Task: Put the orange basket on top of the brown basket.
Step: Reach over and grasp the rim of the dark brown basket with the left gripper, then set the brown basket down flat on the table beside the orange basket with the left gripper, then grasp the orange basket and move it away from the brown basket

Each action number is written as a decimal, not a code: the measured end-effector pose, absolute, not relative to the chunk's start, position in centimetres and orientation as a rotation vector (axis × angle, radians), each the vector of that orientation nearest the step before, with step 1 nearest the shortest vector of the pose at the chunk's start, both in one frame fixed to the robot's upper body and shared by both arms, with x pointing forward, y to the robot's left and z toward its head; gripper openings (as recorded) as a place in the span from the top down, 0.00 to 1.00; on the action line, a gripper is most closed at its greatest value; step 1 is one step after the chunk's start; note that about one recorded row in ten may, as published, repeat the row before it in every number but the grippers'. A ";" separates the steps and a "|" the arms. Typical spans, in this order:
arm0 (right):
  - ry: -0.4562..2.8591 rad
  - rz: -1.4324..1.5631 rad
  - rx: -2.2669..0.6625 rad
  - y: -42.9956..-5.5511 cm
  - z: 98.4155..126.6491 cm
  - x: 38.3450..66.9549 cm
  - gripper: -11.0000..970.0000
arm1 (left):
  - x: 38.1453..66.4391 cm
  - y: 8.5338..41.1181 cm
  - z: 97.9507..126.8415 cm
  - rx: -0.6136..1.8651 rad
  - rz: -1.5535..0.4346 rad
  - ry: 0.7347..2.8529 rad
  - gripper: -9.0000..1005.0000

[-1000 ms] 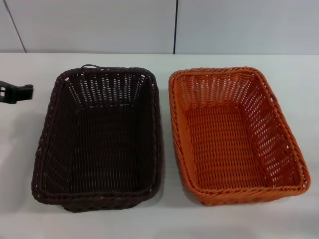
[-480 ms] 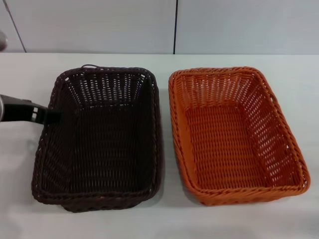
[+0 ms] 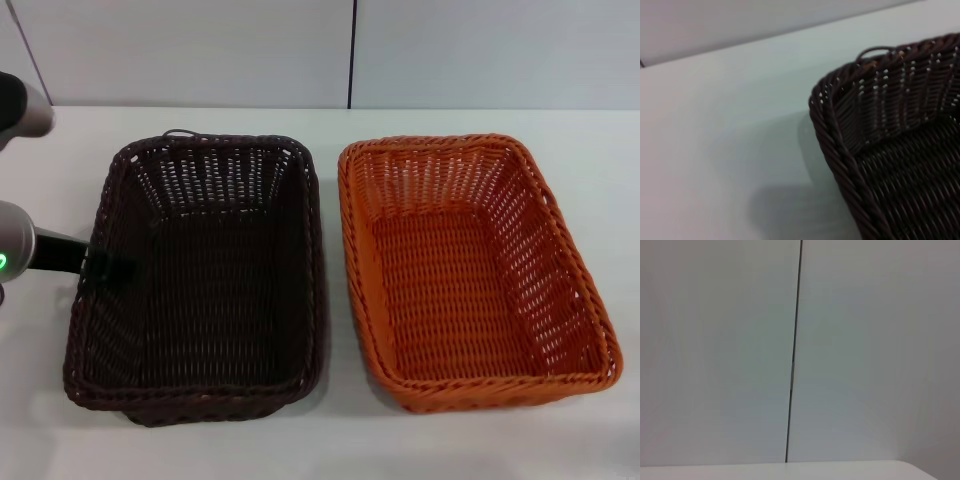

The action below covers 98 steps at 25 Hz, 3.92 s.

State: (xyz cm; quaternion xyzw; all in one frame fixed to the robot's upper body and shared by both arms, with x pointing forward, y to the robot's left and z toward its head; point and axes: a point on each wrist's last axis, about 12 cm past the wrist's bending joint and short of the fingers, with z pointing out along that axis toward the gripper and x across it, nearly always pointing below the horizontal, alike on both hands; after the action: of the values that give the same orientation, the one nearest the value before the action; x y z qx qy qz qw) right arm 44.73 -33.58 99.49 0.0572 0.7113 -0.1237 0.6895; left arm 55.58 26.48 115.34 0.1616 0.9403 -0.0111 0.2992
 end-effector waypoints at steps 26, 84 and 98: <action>1.582 -0.284 0.133 -33.7 99.5 44.4 0.14 | 55.7 25.9 115.9 0.684 0.026 2.463 0.67; 1.549 -0.282 0.132 -33.6 100.0 44.7 0.14 | 63.7 20.0 117.6 1.796 0.371 1.657 0.65; 1.552 -0.294 0.127 -33.7 100.0 44.6 0.14 | 63.8 19.3 116.9 1.783 0.499 1.653 0.44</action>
State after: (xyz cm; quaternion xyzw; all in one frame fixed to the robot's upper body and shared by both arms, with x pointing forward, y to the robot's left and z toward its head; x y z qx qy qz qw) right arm 44.56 -33.68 99.97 0.0571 0.6974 -0.1319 0.7021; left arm 63.80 19.32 116.92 0.6797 0.6302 0.1901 0.3236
